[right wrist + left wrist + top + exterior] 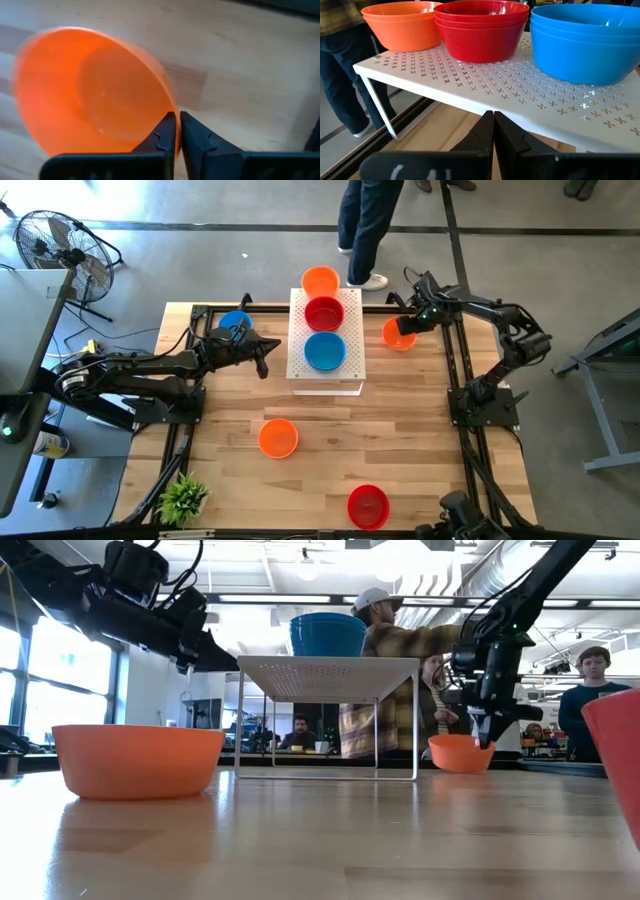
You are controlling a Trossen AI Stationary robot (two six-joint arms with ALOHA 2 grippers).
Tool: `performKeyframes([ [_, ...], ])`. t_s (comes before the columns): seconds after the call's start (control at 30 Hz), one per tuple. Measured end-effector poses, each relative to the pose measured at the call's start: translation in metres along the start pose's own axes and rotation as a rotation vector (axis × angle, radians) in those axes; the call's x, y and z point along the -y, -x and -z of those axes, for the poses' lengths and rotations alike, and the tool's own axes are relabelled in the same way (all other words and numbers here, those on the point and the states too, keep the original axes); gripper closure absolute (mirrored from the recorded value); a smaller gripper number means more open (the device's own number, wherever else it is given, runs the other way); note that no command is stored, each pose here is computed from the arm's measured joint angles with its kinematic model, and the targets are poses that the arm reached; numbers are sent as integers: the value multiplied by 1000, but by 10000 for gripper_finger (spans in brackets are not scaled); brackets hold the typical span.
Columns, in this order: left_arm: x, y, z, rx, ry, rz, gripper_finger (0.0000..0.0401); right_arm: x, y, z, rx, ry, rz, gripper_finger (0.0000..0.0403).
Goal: Pick & Place Mini bowls
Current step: Stack the orange bowl on top of the other orange bowls on the shelf
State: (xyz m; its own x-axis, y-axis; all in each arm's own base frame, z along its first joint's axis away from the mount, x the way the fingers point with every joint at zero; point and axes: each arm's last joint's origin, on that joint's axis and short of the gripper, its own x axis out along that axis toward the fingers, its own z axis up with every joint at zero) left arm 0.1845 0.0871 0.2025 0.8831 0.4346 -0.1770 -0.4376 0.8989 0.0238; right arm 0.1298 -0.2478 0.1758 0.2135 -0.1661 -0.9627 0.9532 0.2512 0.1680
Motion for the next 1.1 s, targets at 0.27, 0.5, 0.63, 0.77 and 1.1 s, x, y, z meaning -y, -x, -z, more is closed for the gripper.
performKeyframes([
  [0.27, 0, 0, 0, 2, 0, 1, 396, 1, 8, 1, 29, 54, 45, 325],
  [0.5, 0, 0, 0, 0, 0, 1, 396, -17, 49, 21, 142, 469, 82, 283],
  [0.63, 0, 0, 0, 0, 0, 1, 396, -35, 50, 52, 208, 735, 70, 273],
  [0.77, 0, 0, 0, 0, 0, 0, 396, -42, 28, 78, 303, 830, 36, 263],
  [1.1, 0, 0, 0, 0, 0, 0, 396, -40, 12, 80, 430, 647, 50, 196],
])
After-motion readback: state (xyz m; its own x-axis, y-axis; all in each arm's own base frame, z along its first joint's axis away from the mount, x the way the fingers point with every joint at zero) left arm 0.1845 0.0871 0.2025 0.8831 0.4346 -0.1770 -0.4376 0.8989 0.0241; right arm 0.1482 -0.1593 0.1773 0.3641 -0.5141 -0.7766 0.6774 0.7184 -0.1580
